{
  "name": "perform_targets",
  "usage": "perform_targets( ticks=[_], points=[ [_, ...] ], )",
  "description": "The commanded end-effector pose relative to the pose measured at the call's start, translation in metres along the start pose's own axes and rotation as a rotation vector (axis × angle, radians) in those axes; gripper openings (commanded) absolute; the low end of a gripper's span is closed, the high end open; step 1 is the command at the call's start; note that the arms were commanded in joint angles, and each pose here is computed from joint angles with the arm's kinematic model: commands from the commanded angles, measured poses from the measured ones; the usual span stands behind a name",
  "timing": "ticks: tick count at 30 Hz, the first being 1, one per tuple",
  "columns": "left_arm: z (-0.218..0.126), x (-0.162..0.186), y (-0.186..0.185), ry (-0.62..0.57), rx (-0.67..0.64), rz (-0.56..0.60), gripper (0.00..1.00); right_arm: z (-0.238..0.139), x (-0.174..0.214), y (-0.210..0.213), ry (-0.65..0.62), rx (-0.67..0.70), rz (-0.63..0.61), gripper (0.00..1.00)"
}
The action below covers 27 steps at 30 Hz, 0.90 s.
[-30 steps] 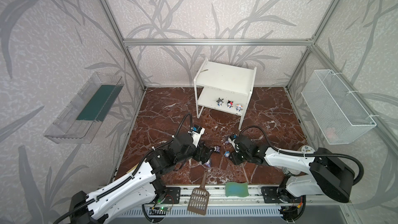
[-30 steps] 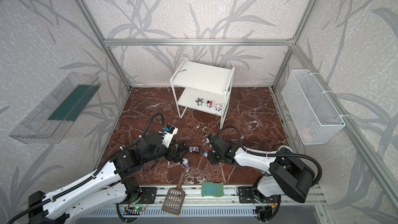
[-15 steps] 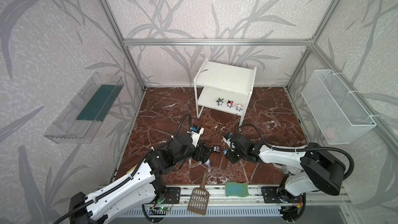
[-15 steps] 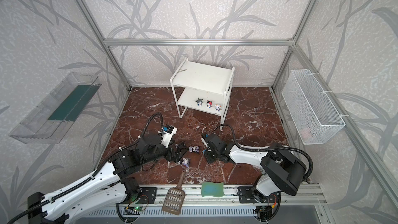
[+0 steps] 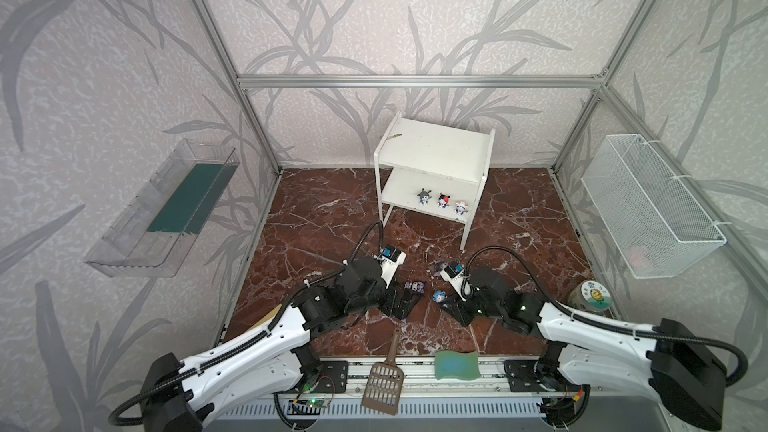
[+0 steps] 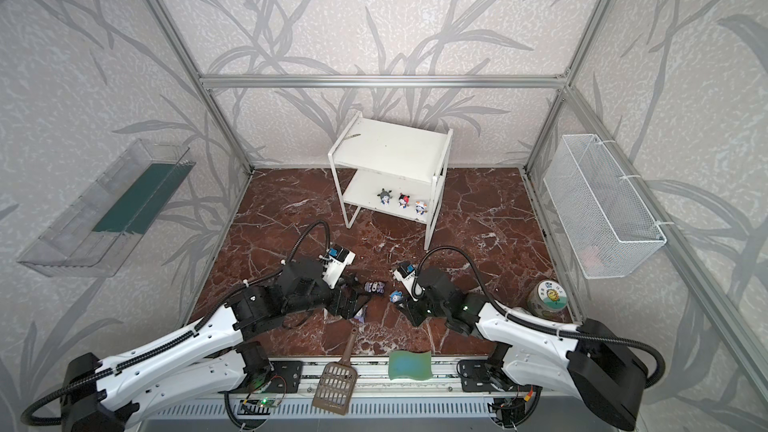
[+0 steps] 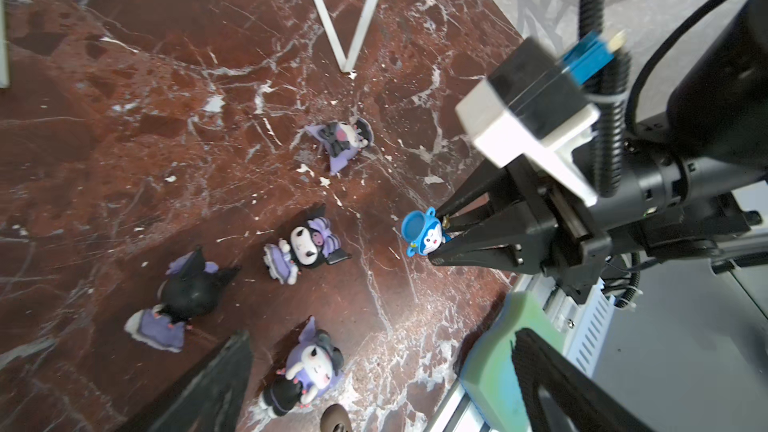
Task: Place and organize the plastic toys onto the shelf
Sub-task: 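Lift the blue figure with the right gripper while the left gripper approaches it, then close the left gripper on the blue figure and open the right gripper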
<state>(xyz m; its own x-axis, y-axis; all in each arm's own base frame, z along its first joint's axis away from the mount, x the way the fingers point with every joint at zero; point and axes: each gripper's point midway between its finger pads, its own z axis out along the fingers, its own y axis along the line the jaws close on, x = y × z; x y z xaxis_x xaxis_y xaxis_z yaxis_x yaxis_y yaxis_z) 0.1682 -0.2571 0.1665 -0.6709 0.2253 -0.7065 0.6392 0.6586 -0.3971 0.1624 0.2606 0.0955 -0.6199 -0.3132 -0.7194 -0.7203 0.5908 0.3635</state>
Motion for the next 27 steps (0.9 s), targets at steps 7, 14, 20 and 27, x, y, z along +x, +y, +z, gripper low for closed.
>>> perform_targets(
  ticks=[7, 14, 20, 27],
  points=[
    [0.009, -0.015, -0.066, -0.007, 0.232, 0.113, 0.87, -0.055, -0.042, 0.041, -0.297, -0.153, -0.119, 0.15],
    [0.012, -0.038, -0.082, -0.085, 0.243, 0.127, 0.77, -0.067, -0.043, 0.052, -0.336, -0.173, -0.167, 0.15],
    [0.017, -0.041, -0.089, -0.079, 0.265, 0.125, 0.64, -0.071, -0.042, 0.060, -0.360, -0.190, -0.206, 0.15],
    [0.024, -0.038, -0.095, -0.046, 0.285, 0.126, 0.54, -0.075, -0.044, 0.063, -0.382, -0.178, -0.233, 0.14]
  ],
)
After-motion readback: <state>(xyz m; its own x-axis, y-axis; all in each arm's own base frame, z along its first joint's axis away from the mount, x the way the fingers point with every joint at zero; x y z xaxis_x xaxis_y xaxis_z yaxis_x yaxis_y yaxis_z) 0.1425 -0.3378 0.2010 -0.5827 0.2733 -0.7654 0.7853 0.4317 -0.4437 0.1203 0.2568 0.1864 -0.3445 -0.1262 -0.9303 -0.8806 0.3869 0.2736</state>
